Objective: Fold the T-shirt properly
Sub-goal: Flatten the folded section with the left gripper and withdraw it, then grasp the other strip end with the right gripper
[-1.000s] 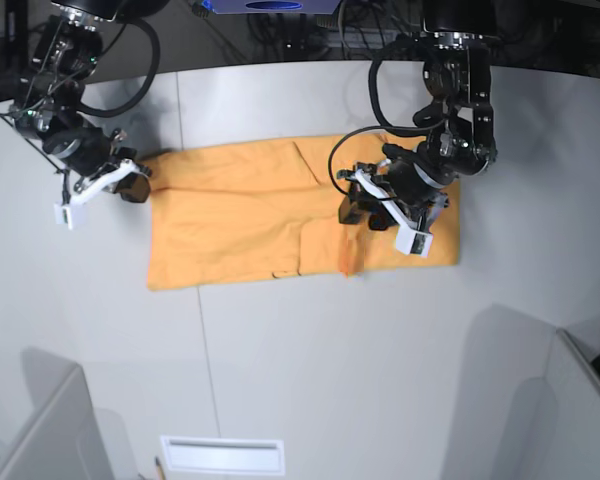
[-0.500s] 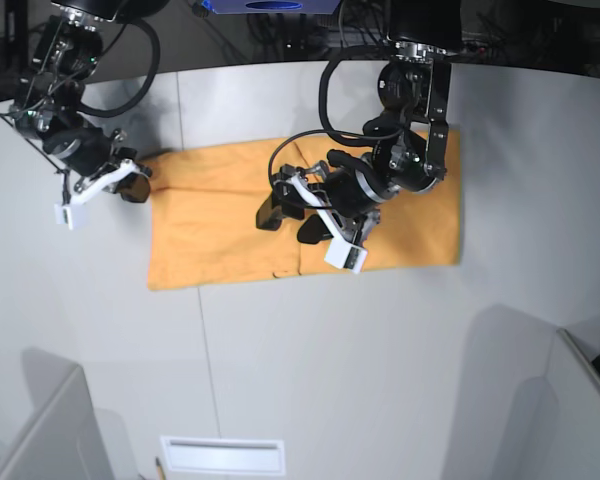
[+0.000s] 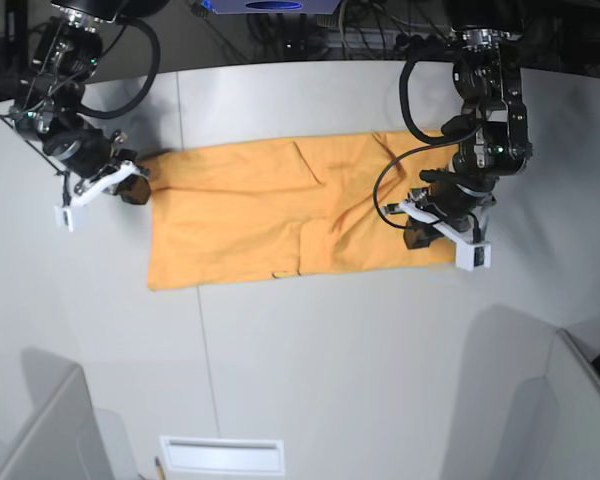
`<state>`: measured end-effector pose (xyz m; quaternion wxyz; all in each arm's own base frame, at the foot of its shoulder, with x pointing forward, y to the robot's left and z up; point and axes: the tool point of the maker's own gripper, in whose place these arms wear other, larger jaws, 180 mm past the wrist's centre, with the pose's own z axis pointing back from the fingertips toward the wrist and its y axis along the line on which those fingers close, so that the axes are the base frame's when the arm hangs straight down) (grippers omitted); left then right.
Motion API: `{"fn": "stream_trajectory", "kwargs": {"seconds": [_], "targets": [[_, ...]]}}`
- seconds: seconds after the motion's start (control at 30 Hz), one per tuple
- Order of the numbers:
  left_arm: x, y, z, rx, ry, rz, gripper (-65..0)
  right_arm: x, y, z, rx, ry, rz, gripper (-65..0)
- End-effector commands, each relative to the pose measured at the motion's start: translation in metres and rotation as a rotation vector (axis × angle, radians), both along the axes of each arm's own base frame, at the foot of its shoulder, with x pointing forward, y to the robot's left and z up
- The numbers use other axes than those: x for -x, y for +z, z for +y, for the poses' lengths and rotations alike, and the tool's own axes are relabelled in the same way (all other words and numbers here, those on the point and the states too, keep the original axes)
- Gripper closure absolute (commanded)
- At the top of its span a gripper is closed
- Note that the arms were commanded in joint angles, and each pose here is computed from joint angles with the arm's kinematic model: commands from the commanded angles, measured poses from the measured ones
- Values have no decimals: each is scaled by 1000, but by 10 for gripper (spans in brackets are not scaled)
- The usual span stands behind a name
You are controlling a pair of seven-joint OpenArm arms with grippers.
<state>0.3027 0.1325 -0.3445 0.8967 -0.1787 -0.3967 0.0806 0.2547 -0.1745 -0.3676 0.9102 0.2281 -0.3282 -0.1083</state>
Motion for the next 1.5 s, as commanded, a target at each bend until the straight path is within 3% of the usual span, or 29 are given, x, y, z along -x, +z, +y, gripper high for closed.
{"fn": "stream_trajectory", "kwargs": {"seconds": [0.0,0.33,0.63,0.77,0.93,1.07,1.17,1.2,1.33,1.47], "targets": [[-3,5,-8,14,-25,-24,0,-7,10,-1,3,2,-44,0],[24,-45,-49,40,-131,132,0,-10,13,-4,6,-4,-54,0],[37,-34,-139,75,-396,107,0,-10,12,-4,5,-4,-51,0],[35,-22,-153,94,-421,76,0,-13,15,-7,15,-4,-59,0],[23,2,-98,84,-259,-1,0,-32,28,-30,40,-44,-99,0],[30,-1,-9,3,-54,5,0,-44,16,-40,-10,-68,-33,0],[47,-3,51,-80,22,-3,0,-45,2,-38,-60,-52,54,-294],[53,0,73,-113,46,-14,0,-48,0,-36,-72,-48,60,-348],[84,10,145,-243,120,-29,0,-61,-5,-38,-94,-53,70,-338],[110,9,192,-302,185,-5,0,-71,-23,-44,-130,-51,143,-335]]}}
